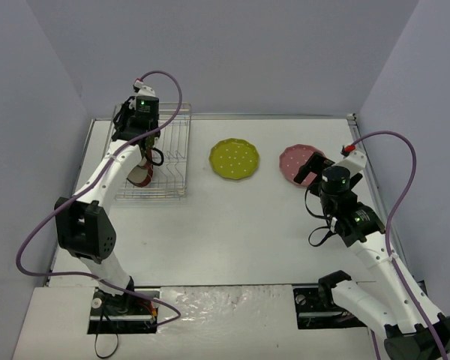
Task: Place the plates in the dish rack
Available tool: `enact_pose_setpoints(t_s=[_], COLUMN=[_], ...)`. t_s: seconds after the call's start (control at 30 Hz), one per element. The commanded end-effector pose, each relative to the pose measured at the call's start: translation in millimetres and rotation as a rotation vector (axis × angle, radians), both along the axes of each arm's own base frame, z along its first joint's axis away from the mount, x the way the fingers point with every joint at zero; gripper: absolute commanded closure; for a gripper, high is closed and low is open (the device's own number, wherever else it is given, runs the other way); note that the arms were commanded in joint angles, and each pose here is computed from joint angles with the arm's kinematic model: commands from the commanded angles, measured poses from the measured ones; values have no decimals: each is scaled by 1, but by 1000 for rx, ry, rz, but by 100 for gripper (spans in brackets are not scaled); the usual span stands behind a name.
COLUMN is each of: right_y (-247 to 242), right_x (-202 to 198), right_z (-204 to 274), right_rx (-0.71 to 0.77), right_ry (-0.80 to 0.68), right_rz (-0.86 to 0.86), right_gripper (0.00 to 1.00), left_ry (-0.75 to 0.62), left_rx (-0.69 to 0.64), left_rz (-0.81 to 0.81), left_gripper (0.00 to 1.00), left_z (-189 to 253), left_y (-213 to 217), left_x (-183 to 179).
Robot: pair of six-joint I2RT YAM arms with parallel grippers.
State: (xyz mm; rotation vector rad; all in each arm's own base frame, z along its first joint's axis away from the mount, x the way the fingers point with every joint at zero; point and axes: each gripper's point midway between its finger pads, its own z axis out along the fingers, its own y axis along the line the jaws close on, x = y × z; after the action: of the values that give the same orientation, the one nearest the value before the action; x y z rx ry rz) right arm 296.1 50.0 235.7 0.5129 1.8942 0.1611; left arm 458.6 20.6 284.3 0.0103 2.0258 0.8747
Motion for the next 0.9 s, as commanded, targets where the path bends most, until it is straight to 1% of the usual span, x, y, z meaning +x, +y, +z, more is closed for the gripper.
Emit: enact_pose_setpoints(t_s=[0.0, 0.53, 0.87], right_y=[2, 2, 3], right_x=[6, 6, 7], right_z=[15, 12, 12], right_rx=[37, 35, 36], right_ry=[-67, -59, -58], right_rz=[-8, -6, -5], right_gripper=[0, 0, 0], left_ry=[-132, -108, -119], left_rx=[75, 101, 134], left_rz=[101, 116, 147], left_gripper=[100, 100, 100], left_z=[56, 48, 48], left_y=[24, 23, 29], left_x=[-18, -18, -19])
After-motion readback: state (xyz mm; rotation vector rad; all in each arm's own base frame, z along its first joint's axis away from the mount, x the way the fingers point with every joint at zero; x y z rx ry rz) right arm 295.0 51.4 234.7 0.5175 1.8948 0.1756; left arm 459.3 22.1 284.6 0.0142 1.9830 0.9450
